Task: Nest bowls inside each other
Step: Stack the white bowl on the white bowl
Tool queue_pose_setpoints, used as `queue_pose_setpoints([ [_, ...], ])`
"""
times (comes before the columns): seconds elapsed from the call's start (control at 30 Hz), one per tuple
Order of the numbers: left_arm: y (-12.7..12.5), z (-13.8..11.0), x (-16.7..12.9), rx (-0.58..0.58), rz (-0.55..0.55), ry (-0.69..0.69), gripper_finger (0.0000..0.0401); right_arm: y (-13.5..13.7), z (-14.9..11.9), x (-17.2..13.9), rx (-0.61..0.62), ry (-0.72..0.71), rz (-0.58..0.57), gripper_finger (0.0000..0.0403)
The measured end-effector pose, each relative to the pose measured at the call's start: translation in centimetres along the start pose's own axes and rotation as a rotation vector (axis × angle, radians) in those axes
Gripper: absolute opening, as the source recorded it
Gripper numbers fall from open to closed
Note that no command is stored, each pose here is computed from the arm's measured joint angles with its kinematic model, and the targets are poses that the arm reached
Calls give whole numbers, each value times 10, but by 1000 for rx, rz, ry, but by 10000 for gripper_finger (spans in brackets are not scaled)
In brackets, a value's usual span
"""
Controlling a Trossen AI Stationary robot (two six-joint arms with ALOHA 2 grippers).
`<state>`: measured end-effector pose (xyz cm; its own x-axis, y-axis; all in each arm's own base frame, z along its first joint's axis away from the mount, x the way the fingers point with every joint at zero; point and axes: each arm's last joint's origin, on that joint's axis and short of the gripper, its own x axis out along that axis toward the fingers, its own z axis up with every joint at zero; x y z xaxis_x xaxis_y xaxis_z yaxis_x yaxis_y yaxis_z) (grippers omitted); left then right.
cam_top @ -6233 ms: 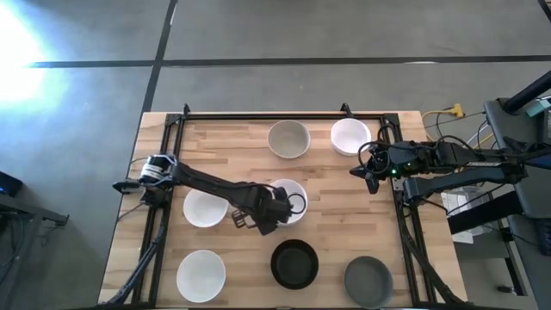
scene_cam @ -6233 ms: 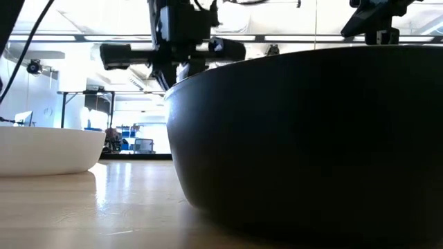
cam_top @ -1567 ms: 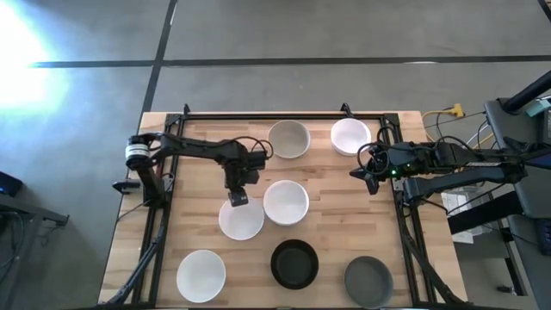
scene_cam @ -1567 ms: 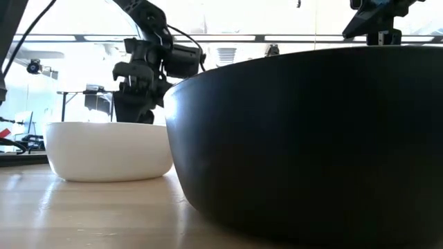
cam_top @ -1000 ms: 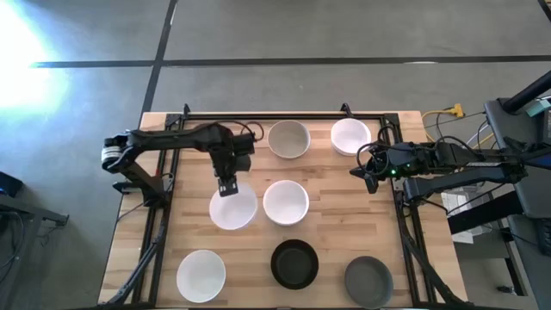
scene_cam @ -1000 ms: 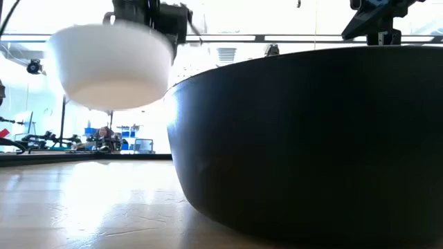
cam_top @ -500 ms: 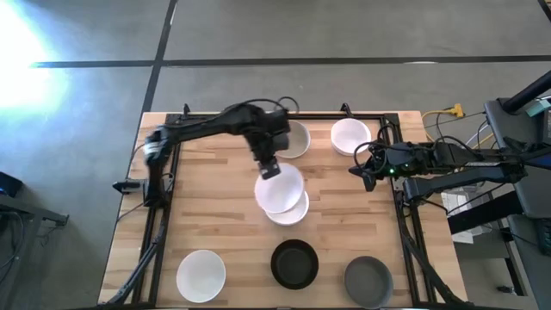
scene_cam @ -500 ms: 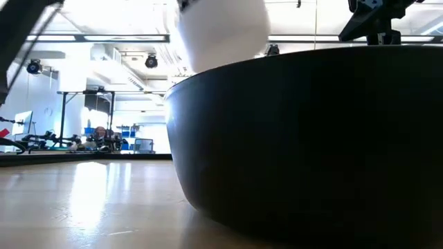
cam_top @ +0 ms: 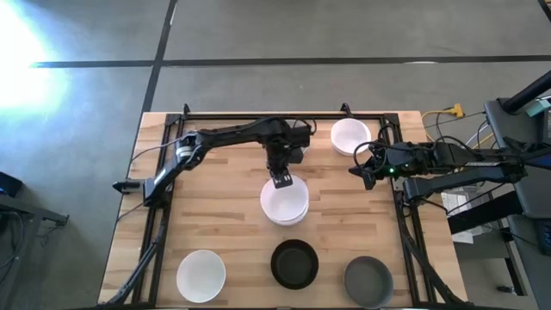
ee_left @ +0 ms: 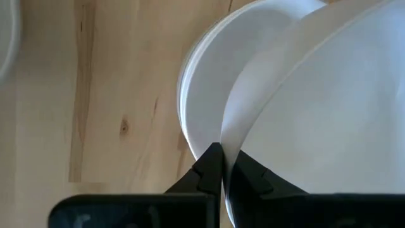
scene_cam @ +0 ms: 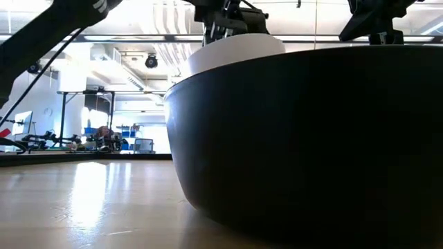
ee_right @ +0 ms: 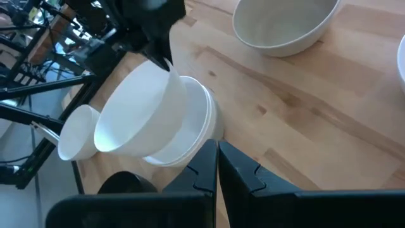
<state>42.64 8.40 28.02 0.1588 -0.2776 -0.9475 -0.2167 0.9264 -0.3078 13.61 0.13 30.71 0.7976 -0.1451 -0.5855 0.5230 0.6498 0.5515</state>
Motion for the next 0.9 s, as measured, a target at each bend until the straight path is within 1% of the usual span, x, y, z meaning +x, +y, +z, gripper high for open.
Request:
queue_pose_setpoints([
  [0.13,1,4,11,0,30,17,0,0,0,0,0,0,0,9],
  [0.23,1,9,16,-14,29,-12,0,0,0,0,-1,1,1,9],
  [0.4,4,12,27,-38,62,11,0,0,0,0,-1,7,5,9],
  [0.7,7,8,40,-60,80,102,0,0,-1,0,-20,25,17,9],
  [0.9,6,8,41,-36,85,99,0,0,-1,0,-29,25,17,9],
])
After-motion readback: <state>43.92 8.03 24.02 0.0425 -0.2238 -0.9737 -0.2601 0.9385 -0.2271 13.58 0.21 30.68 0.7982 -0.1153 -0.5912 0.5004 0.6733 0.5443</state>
